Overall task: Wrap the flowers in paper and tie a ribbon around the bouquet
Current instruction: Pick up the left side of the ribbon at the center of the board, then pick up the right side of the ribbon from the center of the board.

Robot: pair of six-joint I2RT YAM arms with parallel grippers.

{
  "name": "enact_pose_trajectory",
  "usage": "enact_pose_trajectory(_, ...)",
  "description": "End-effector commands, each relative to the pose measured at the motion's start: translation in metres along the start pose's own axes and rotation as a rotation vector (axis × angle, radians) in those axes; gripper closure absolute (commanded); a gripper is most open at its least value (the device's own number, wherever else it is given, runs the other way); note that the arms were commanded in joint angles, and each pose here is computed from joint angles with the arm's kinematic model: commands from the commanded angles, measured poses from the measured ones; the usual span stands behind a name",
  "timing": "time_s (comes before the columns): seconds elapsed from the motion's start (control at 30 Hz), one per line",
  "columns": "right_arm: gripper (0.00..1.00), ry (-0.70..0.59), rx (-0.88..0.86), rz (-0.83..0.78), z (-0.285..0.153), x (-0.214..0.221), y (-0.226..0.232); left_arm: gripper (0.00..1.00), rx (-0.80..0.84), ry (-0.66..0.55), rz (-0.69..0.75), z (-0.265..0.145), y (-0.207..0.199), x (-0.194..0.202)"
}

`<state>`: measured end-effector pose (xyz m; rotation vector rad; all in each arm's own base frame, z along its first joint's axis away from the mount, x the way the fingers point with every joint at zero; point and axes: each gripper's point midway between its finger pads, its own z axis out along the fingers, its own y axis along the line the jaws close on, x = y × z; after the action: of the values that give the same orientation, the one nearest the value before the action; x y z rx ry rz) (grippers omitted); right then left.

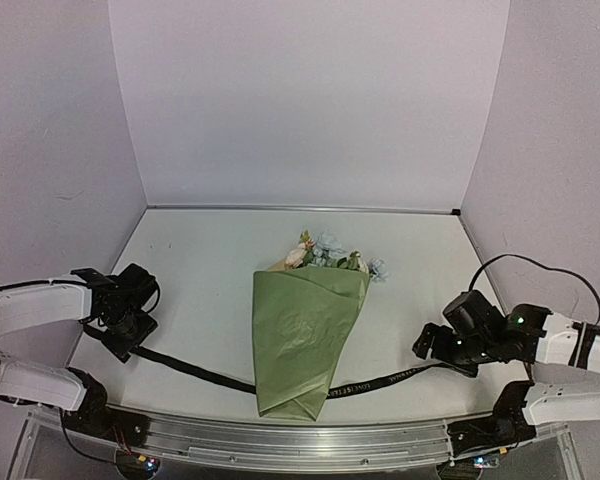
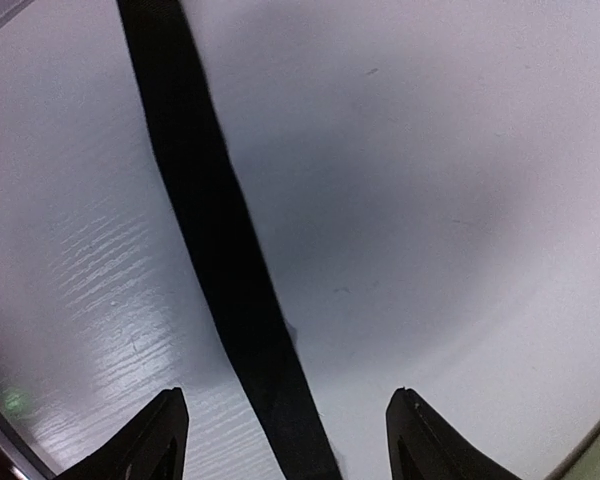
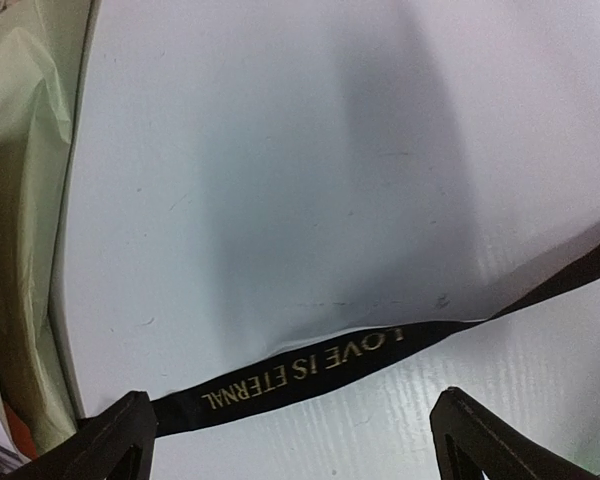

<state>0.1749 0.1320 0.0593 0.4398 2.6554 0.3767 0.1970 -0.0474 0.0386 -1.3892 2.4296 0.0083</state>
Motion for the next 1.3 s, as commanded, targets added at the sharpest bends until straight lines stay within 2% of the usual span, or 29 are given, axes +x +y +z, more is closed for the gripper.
enact_pose_trajectory(0.0, 0.02, -0.108, 0.083, -0.038, -0.01, -0.012, -0.03, 0.32, -0.042, 0.018, -0.053, 0.018, 0.009, 0.0)
enact_pose_trajectory(0.23, 0.02, -0.133, 0.122, -0.059, -0.02, -0.015, -0.044, 0.42, -0.086, 0.016, -0.045, 0.035, 0.004, -0.008)
enact_pose_trajectory(0.37, 0.02, -0.11, 0.162, -0.022, -0.021, -0.011, -0.053, 0.6, -0.098, 0.045, -0.045, 0.048, 0.0, -0.004)
enact_pose_trajectory(0.57, 0.02, -0.051, 0.208, 0.066, -0.011, -0.003, -0.056, 0.96, -0.095, 0.057, -0.009, 0.056, -0.011, -0.002)
enact_pose_trajectory(0.63, 0.02, -0.043, 0.222, 0.094, -0.008, -0.002, -0.055, 0.99, -0.081, 0.049, 0.002, 0.055, -0.016, -0.005)
enact_pose_trajectory(0.83, 0.02, -0.096, 0.222, 0.194, 0.003, -0.01, -0.051, 1.0, -0.009, 0.016, 0.039, 0.044, -0.037, -0.015)
enact_pose_trajectory(1.0, 0.1, -0.128, 0.214, 0.275, 0.016, -0.014, -0.045, 1.0, 0.041, -0.02, 0.069, 0.033, -0.048, -0.025)
enact_pose_trajectory(1.27, 0.21, -0.185, 0.293, 0.349, 0.031, -0.018, -0.055, 1.0, 0.086, -0.069, 0.104, 0.023, -0.051, -0.034)
